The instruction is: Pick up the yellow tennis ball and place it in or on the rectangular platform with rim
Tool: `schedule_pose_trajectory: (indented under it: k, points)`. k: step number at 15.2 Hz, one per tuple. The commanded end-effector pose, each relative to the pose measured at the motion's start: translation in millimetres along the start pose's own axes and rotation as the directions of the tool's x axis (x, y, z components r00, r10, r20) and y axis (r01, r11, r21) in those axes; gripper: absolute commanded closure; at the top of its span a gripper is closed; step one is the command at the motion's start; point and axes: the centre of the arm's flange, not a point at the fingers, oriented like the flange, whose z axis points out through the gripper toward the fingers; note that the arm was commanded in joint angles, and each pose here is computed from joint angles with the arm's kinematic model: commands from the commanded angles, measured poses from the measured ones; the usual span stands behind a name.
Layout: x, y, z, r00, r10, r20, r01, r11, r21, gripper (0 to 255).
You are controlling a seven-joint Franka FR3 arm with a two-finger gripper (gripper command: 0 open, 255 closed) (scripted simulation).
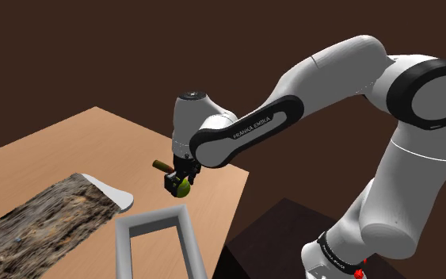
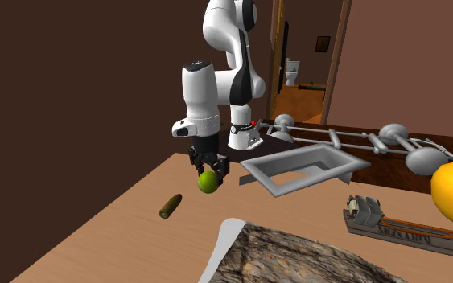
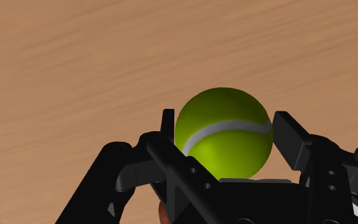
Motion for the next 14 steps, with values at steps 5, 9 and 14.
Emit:
schedule_pose_trajectory:
  k: [5,9,14]
  points:
    - [0,0,1,1.0,0.0,0.001,0.0,1.0,0.0,255]
    - [-1,0,-10,1.0,0.001,0.001,-0.001,1.0,0.0,255]
    - [-3,0,-36,1.0,0.001,0.001,-0.001,1.0,0.0,255]
